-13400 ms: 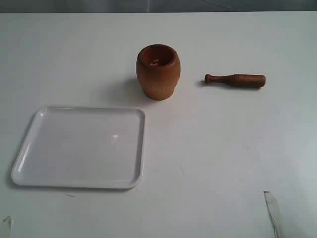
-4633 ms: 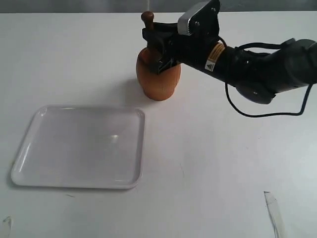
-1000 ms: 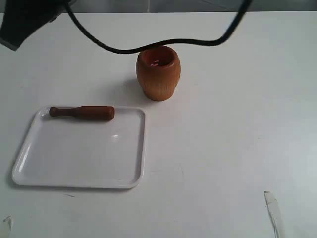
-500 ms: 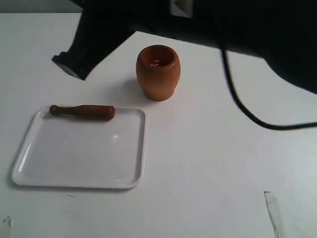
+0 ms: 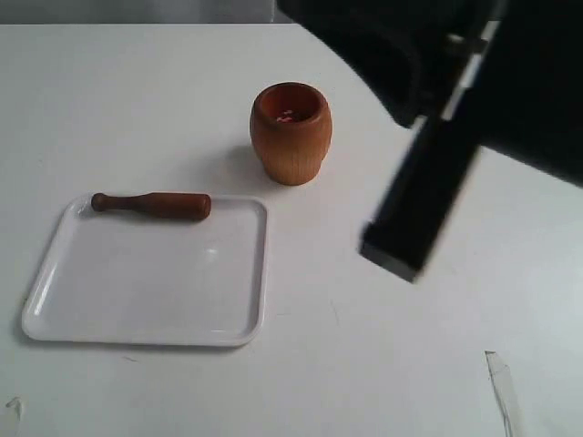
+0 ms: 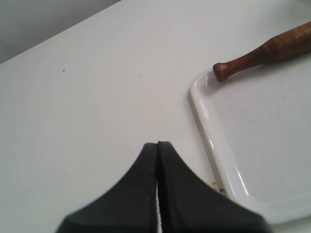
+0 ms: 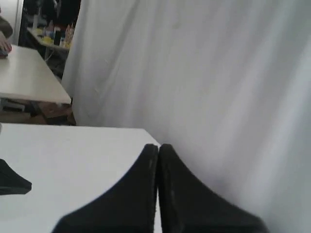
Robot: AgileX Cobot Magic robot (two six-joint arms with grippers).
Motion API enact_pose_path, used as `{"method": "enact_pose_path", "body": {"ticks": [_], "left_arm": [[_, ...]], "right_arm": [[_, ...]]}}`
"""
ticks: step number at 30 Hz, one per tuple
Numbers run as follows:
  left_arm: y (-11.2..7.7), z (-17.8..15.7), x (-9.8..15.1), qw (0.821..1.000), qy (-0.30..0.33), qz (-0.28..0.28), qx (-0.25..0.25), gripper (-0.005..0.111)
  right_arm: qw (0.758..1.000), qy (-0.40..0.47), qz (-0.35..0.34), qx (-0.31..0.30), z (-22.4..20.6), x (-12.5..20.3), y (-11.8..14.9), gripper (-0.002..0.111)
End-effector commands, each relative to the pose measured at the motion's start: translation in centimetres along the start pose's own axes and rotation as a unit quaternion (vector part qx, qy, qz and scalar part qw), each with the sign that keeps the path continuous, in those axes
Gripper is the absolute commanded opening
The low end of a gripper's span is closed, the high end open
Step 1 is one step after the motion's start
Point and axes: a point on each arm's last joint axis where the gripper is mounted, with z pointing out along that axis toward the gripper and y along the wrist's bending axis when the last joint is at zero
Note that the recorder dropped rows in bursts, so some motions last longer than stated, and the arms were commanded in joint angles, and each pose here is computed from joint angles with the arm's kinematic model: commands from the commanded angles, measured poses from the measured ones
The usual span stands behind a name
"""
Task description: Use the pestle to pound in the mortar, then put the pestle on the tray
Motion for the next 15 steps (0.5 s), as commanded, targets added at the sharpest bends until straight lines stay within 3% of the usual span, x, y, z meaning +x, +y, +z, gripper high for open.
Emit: {"method": "enact_pose_path", "body": {"ticks": [1,15], "left_arm": [[-0.1,0.0,0.0,1.000,-0.004,-0.006,0.004,0.000],[-0.1,0.0,0.0,1.000,-0.004,-0.006,0.004,0.000]], "right_arm": [[0.998,-0.061,0.014,0.012,-4.4,1.0,0.5,0.000],[0.984,-0.173,0.040,0.034,-14.0,6.1,2.2,0.000]]}}
